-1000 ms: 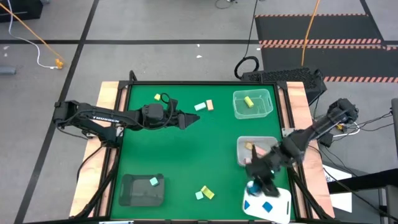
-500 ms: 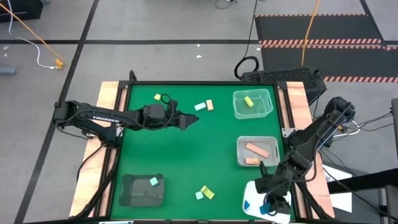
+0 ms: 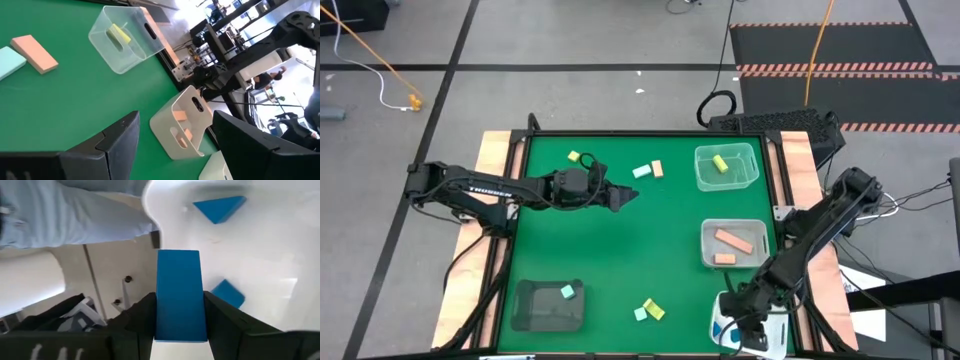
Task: Sort & place blocks by color
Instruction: Put the blue block into the white bin, then put the top green block into the transparent bin
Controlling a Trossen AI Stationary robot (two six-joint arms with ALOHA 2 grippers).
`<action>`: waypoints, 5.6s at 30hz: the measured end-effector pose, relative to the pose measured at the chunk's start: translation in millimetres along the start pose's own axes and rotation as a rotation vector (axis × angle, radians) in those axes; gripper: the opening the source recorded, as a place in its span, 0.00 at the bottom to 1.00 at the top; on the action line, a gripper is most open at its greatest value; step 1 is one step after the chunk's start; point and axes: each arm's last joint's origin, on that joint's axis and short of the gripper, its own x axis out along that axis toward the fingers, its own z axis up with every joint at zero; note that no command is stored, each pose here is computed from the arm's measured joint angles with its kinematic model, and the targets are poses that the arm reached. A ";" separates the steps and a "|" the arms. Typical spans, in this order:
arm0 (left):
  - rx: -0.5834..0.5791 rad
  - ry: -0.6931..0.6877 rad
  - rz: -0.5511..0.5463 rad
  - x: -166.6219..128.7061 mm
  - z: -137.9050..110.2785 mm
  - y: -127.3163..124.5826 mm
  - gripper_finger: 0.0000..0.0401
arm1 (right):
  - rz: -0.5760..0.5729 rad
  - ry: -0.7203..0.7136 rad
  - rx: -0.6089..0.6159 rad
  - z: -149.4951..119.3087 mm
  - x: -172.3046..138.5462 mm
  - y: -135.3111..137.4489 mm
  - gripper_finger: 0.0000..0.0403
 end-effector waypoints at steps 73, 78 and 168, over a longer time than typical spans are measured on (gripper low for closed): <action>0.236 0.057 1.041 -41.8 66.2 136.4 0.63 | -0.252 -0.924 0.135 90.2 -204.9 -146.4 0.52; 0.106 0.041 1.127 -51.9 80.1 161.7 0.63 | -0.312 -1.066 0.117 93.9 -230.7 -166.5 0.52; 0.501 0.133 0.535 -7.7 43.5 86.3 0.33 | -0.108 -1.240 0.595 125.5 -243.5 -219.7 0.52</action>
